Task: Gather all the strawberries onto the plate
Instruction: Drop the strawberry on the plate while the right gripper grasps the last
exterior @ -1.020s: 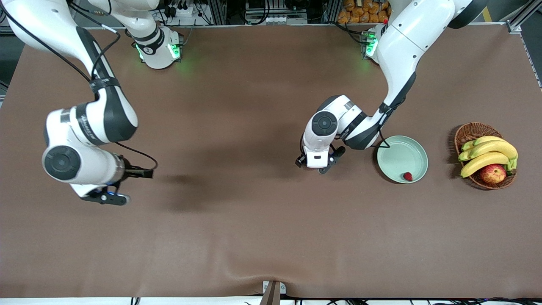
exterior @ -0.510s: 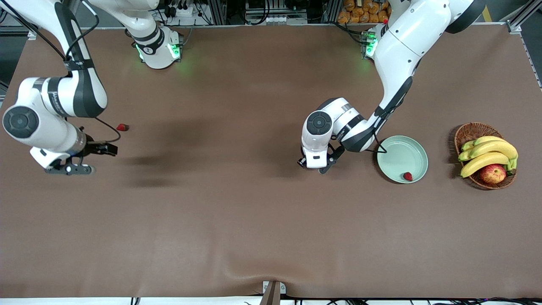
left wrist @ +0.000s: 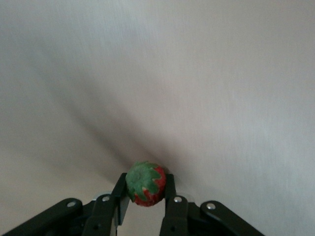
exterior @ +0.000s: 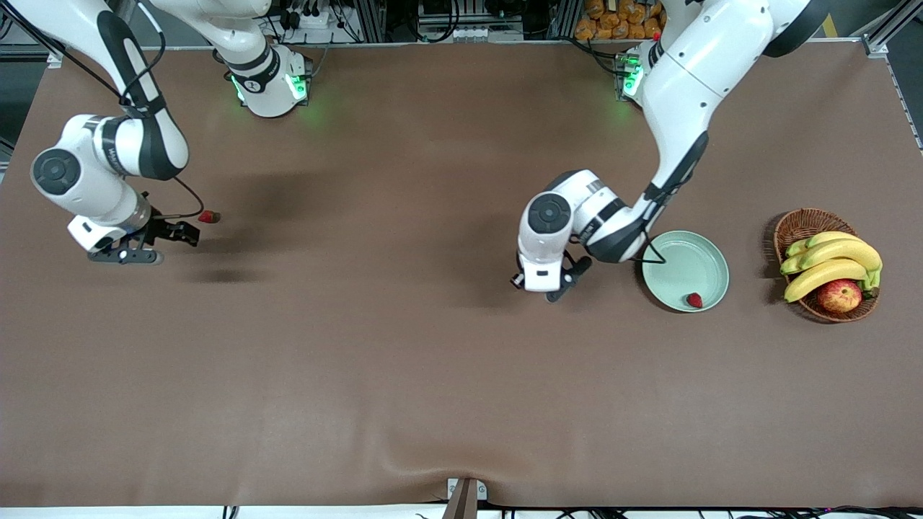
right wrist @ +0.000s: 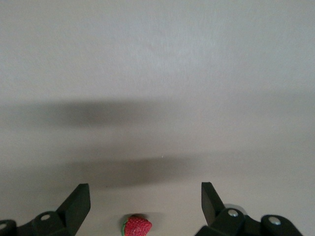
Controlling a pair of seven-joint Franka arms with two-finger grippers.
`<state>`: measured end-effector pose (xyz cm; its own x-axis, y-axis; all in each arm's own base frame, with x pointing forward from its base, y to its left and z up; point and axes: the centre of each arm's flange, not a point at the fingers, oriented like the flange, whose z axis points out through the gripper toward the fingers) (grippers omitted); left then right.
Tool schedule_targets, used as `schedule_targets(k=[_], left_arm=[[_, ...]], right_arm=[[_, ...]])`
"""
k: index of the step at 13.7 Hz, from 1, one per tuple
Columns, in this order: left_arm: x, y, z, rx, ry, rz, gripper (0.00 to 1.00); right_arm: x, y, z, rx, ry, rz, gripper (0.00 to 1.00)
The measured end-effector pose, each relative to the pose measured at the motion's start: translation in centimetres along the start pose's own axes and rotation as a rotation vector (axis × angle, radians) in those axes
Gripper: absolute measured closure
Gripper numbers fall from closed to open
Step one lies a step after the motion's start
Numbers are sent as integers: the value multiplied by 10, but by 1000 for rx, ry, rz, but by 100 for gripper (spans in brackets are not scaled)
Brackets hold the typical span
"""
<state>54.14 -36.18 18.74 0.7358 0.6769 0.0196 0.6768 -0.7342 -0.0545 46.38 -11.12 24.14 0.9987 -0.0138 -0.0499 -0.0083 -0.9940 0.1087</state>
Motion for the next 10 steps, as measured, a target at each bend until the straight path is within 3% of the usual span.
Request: schedule_targets(k=[2,4,10], left_arm=[[50,-15,-16,27,13,52,68],[93,-35,-32,36,12,106,68],[160,-93,-40,130,-70,305,68]], right_arm=[[-19,-2,18,9,4,7,2],[-31,-4,28,16,-13,9,19],[-52,-7,45,29,-61,16,24]])
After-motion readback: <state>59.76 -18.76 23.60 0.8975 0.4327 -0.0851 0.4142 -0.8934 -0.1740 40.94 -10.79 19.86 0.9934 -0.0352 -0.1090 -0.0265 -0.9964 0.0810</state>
